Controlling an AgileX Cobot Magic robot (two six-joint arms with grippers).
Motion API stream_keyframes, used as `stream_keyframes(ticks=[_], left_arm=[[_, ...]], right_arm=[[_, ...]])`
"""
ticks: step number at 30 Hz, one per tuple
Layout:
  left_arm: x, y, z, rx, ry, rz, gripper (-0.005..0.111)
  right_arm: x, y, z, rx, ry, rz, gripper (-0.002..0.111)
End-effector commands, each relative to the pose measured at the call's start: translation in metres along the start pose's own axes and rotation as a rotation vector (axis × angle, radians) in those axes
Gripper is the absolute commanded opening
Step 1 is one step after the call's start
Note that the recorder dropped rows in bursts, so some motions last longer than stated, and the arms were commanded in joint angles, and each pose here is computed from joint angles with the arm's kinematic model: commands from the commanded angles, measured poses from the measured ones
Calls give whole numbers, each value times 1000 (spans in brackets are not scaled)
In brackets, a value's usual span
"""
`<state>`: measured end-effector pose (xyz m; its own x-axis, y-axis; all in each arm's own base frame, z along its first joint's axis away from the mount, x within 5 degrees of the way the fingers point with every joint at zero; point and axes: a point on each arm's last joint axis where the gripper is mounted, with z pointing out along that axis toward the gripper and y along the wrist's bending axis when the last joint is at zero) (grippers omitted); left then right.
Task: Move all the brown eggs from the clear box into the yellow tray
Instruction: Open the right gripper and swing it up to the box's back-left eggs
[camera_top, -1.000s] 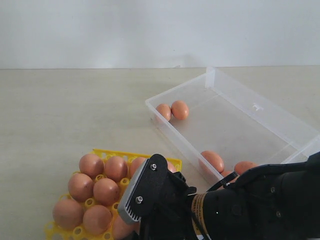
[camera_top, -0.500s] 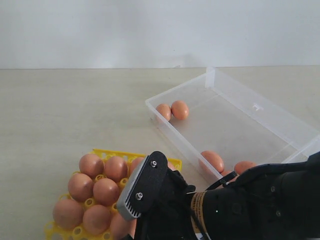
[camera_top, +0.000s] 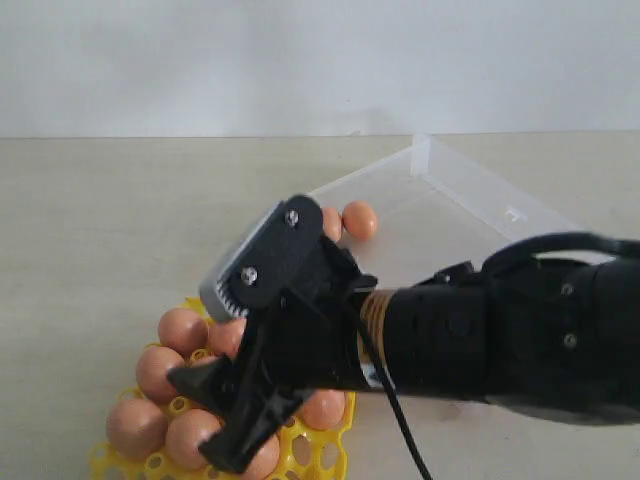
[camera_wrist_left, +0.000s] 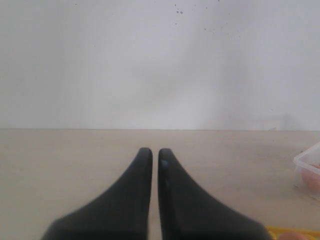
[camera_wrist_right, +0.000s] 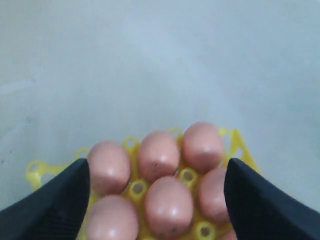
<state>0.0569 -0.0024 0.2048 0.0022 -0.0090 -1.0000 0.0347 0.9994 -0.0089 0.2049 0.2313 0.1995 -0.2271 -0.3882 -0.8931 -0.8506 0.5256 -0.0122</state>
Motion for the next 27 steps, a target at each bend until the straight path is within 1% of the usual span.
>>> stream_keyframes(ticks=[1, 2, 3, 4, 5, 6, 7, 8, 9, 10, 11, 12, 13, 14, 16, 17, 18, 22, 27], left_arm=[[-2, 0, 0, -1, -10, -10, 4], [-2, 0, 0, -1, -10, -10, 4], [-2, 0, 0, -1, -10, -10, 4], [-2, 0, 0, -1, -10, -10, 4], [-2, 0, 0, -1, -10, -10, 4], [-2, 0, 0, -1, -10, -10, 4], [-2, 0, 0, -1, -10, -10, 4], [-2, 0, 0, -1, -10, -10, 4], [-2, 0, 0, -1, -10, -10, 4], [-1, 0, 0, -1, -8, -10, 4], [-1, 0, 0, -1, -8, -10, 4], [-1, 0, 0, -1, -8, -10, 4], [-1, 0, 0, -1, -8, -10, 4], [-1, 0, 0, -1, -8, -10, 4], [-1, 0, 0, -1, -8, -10, 4], [-1, 0, 0, -1, -8, -10, 4], [-2, 0, 0, -1, -10, -10, 4], [-2, 0, 0, -1, -10, -10, 4], [-2, 0, 0, -1, -10, -10, 4]], right_arm=[[-46, -12, -23, 125, -21, -66, 55], [-48, -15, -25, 157, 25, -74, 48], [-50, -28, -32, 245, 152, -82, 32], [-51, -35, -35, 288, 203, -73, 26], [-46, -61, -47, 414, 340, -52, 12], [-43, -74, -54, 477, 382, -22, 7], [-36, -115, -76, 659, 441, 64, 2], [-32, -137, -88, 745, 452, 108, 3], [-27, -182, -114, 884, 453, 204, 7], [-23, -214, -130, 959, 443, 305, 15], [-23, -235, -136, 973, 417, 408, 22], [-18, -253, -132, 926, 431, 455, 30], [-15, -262, -121, 853, 465, 437, 35], [-10, -268, -103, 754, 467, 508, 40], [-2, -267, -59, 530, 487, 512, 48], [2, -267, -43, 472, 479, 532, 52], [7, -268, -28, 438, 465, 578, 53], [19, -274, 0, 408, 481, 566, 53], [29, -287, 25, 379, 444, 623, 53]])
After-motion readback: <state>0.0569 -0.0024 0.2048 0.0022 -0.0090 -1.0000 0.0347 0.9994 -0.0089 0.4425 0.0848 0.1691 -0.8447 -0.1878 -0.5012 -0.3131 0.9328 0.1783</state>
